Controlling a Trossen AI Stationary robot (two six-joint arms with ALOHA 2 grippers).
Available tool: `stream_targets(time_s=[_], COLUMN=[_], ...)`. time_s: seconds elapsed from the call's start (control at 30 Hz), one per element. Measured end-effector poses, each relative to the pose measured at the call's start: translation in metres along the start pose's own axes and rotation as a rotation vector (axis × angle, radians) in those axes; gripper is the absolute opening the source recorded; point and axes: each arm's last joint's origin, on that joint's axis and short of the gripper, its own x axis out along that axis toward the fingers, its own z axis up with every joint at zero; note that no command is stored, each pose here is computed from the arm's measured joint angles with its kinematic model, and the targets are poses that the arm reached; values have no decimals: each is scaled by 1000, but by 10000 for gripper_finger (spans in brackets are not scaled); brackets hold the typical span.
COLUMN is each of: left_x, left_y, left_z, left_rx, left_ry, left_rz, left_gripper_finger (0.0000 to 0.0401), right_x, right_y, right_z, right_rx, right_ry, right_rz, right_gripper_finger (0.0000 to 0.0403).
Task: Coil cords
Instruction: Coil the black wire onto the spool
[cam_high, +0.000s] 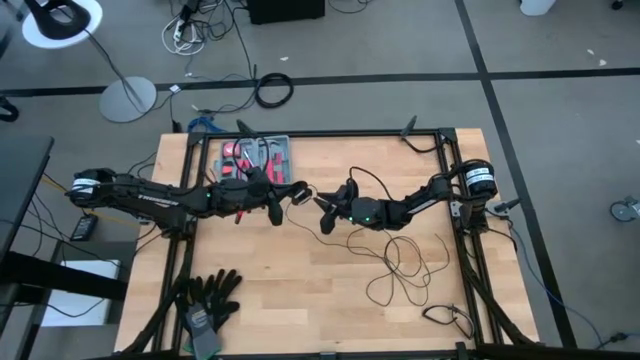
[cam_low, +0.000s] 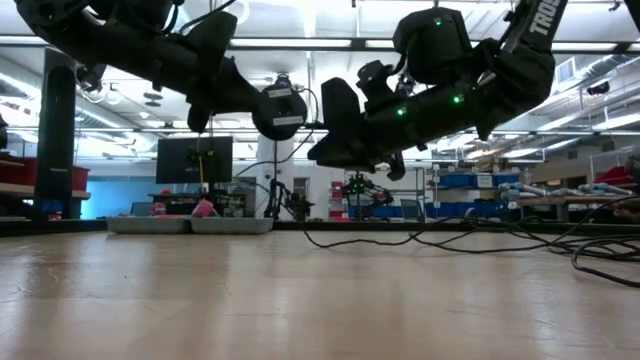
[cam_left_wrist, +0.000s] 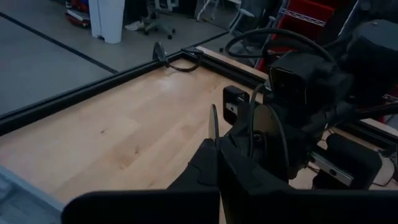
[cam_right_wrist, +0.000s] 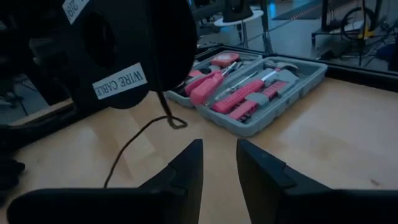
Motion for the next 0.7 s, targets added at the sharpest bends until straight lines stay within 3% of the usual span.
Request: stream_targets(time_s=[0.23,0.4,0.7], left_x=[0,0,0], left_y=[0,-1,-2], left_z=[1,2,4], left_rx=[-3,-9,3], left_ry=[-9,-23,-37], left_rz=[-1,-12,-19], left_gripper_finger=[0,0,0], right_x=[-1,-1,-1], right_y=[4,3,7], right_z=[0,1,9], right_rx=[-50,-60,-107], right_ry=[21,-3,-84], right_rz=[97,49,71], right_gripper_finger=[92,89,87])
